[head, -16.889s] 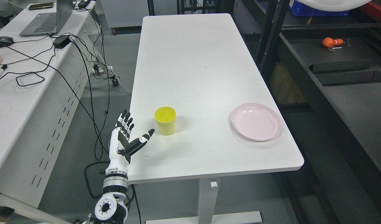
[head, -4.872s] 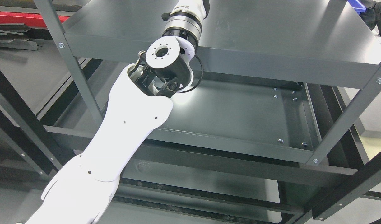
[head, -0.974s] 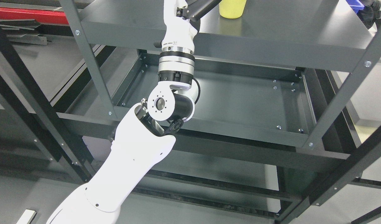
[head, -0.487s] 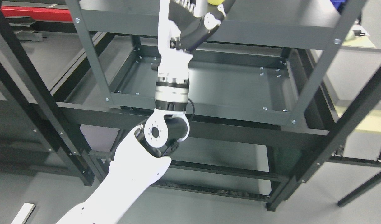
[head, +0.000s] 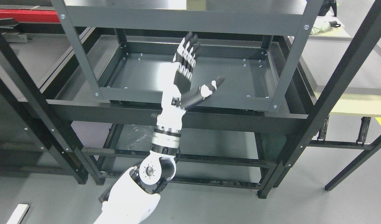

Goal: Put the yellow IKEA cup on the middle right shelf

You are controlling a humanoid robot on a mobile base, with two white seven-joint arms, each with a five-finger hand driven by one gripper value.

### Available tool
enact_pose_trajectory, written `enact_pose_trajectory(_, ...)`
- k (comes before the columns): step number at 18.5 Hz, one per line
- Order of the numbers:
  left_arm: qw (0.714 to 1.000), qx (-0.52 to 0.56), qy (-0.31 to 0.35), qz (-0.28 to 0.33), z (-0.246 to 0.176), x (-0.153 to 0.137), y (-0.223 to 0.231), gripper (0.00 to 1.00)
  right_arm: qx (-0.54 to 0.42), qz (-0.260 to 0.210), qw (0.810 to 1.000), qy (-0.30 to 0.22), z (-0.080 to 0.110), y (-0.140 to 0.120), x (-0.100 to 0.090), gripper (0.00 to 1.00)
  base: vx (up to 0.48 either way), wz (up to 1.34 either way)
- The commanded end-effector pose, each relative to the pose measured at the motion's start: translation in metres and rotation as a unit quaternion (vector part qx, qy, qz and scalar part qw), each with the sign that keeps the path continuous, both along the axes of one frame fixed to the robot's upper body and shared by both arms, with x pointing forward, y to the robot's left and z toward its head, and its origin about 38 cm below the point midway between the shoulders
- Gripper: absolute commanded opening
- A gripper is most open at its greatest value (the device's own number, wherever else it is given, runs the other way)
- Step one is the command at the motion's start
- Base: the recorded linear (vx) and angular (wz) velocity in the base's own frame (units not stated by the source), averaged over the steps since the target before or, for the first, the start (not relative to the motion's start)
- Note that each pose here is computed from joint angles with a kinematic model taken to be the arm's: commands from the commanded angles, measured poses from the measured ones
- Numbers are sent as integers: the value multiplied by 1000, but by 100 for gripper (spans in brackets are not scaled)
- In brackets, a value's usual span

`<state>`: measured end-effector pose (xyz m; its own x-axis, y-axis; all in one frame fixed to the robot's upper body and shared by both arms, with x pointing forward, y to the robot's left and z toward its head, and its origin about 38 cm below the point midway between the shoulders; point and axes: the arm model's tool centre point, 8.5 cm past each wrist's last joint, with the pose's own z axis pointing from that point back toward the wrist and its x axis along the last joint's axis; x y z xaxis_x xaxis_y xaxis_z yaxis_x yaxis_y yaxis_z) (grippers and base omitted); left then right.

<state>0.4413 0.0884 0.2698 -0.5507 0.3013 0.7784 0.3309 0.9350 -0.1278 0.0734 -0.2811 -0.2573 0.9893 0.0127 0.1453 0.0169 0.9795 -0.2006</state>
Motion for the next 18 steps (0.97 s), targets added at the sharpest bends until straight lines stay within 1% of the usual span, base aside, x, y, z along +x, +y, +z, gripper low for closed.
enact_pose_trajectory(1, 976, 23, 178, 125, -93, 17, 86, 96, -6, -4, 1000, 7, 0, -10, -9, 99, -114, 129)
enact_pose_trajectory(3, 959, 22, 233, 163, -102, 23, 115, 96, -6, -4, 1000, 7, 0, -10, -9, 99, -97, 202)
enact_pose_trajectory(4, 952, 27, 249, 178, -105, 25, 126, 96, -6, -4, 1000, 7, 0, -10, -9, 99, -85, 159)
enact_pose_trajectory(6, 937, 48, 276, 209, -116, 27, 143, 96, -6, -4, 1000, 7, 0, -10, -9, 99, -81, 114)
enact_pose_trajectory(8, 929, 55, 290, 224, -124, 25, 153, 96, -6, -4, 1000, 7, 0, -10, -9, 99, -70, 68)
enact_pose_trajectory(12, 924, 62, 302, 226, -135, 20, 157, 96, -6, -4, 1000, 7, 0, -10, -9, 99, -47, 62)
enact_pose_trajectory(14, 921, 69, 315, 218, -144, 15, 152, 96, -6, -4, 1000, 7, 0, -10, -9, 99, -20, 41)
enact_pose_trajectory(16, 917, 73, 330, 212, -144, 16, 148, 96, -6, -4, 1000, 7, 0, -10, -9, 99, -7, 11)
enact_pose_trajectory(18, 917, 76, 336, 203, -132, 9, 141, 96, -6, -4, 1000, 7, 0, -10, -9, 99, 0, 0)
